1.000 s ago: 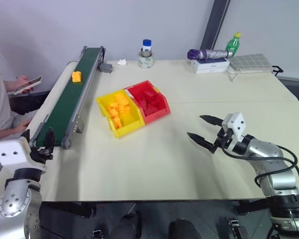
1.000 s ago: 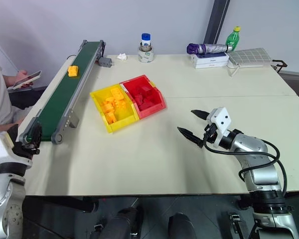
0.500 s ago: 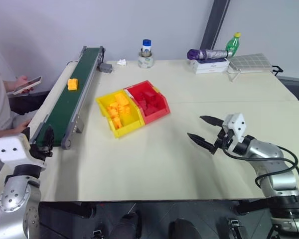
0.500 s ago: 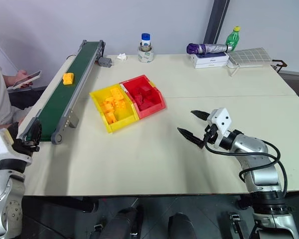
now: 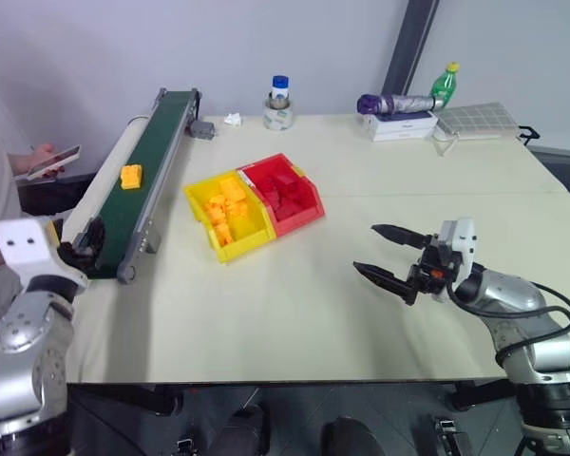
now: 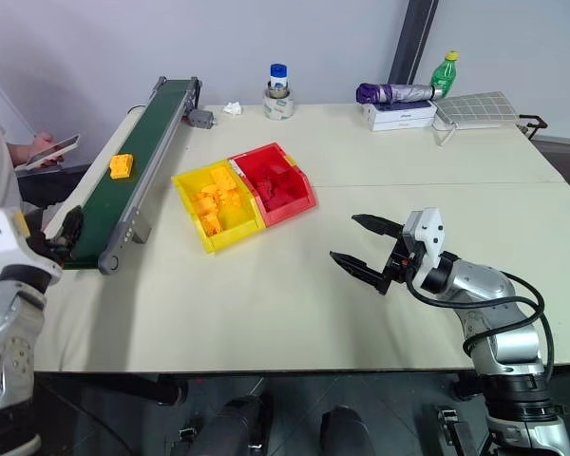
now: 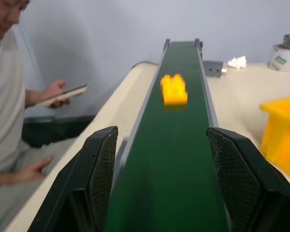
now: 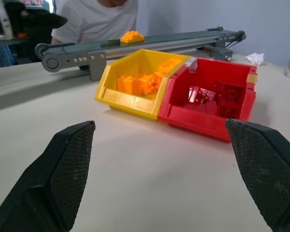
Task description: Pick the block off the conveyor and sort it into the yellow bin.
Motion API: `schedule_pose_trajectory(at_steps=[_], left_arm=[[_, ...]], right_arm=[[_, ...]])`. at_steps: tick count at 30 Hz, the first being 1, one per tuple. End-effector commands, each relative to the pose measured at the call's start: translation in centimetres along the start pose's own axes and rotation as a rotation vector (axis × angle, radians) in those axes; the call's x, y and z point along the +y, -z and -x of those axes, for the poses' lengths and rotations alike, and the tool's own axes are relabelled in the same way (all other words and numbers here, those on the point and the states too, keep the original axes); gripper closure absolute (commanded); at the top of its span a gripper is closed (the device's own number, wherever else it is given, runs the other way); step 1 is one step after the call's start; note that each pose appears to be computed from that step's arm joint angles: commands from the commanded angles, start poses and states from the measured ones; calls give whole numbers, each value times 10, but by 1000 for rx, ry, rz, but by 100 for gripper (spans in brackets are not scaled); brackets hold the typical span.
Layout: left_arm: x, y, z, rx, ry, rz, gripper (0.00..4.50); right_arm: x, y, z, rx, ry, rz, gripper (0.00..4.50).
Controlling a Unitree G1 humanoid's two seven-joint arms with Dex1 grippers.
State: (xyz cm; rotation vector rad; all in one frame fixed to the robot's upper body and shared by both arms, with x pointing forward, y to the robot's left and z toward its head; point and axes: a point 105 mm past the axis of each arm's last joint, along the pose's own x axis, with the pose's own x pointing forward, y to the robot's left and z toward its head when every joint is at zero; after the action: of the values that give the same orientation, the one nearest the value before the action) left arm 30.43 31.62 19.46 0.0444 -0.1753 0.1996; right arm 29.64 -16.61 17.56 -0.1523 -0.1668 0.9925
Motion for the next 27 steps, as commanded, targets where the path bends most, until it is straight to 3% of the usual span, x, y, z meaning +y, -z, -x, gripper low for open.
schedule_pose_trajectory(at_steps=[1, 13, 19, 23, 27], left_arm=[[0, -2, -17, 12, 21, -12, 143], [1, -4, -73, 133, 77, 44, 143], [3, 6, -82, 205, 73, 5, 143], [4, 13, -83, 242, 67, 93, 143], [4, 20, -79, 281, 74, 94, 277]], right_arm=[[-1, -10, -3, -24, 1, 39, 0], [5, -6, -2, -13, 32, 51, 0], [5, -5, -1, -8, 45, 55, 0], [4, -5, 0, -3, 54, 61, 0], [3, -5, 0, 0, 59, 65, 0]])
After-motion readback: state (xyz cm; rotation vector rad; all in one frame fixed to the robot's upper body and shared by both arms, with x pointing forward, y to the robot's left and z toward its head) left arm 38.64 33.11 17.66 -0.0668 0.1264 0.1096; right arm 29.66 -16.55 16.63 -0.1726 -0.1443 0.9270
